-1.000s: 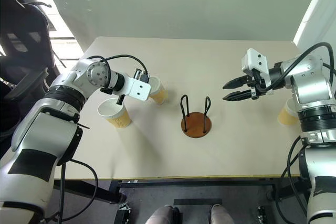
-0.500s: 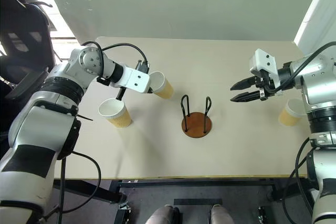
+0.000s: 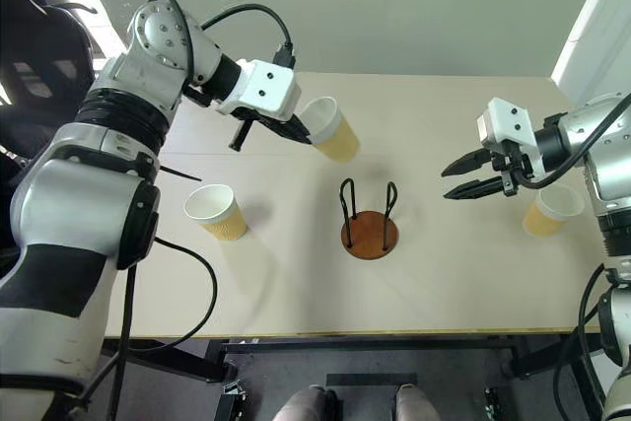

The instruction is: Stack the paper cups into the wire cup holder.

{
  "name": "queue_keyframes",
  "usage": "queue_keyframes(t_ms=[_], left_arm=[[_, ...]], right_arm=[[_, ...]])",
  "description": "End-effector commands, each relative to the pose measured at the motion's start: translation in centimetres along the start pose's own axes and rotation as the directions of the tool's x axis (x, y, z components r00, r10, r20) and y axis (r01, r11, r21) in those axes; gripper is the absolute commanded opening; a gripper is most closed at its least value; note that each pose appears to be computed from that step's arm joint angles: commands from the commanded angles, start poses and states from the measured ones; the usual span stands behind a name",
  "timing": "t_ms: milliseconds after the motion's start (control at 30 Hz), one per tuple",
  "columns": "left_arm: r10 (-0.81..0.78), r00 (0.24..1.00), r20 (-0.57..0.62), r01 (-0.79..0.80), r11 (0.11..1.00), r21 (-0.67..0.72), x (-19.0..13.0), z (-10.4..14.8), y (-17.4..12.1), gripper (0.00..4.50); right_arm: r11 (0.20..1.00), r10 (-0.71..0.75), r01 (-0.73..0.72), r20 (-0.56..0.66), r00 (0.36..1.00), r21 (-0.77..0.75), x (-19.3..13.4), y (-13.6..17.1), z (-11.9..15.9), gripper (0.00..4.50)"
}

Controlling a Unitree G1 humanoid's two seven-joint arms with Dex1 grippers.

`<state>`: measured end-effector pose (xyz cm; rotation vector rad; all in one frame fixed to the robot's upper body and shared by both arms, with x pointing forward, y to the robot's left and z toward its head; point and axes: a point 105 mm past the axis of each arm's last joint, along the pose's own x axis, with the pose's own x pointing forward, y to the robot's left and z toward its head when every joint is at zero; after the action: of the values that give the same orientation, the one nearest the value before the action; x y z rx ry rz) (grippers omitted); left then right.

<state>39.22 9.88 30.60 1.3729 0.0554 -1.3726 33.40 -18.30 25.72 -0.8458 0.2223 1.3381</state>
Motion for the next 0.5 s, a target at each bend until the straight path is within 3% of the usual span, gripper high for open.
queue_keyframes(t_ms=[33,267,500], left_arm=[[-0.003,0.999,0.035,0.001,0.998,0.062,-0.8,2.3,1.2,0.03],[-0.019,0.995,0.098,0.011,0.996,0.088,0.2,4.7,2.1,0.03],[-0.089,0.995,0.051,0.081,0.986,0.146,0.6,4.8,1.3,0.03]], right_arm=[[0.999,-0.017,0.017,-0.002,1.000,-0.032,-1.1,0.0,0.9,1.76],[1.000,-0.018,0.018,-0.016,1.000,-0.016,-1.4,0.2,0.6,1.76],[1.000,-0.019,0.019,-0.026,0.999,-0.004,-1.9,0.5,0.5,1.76]])
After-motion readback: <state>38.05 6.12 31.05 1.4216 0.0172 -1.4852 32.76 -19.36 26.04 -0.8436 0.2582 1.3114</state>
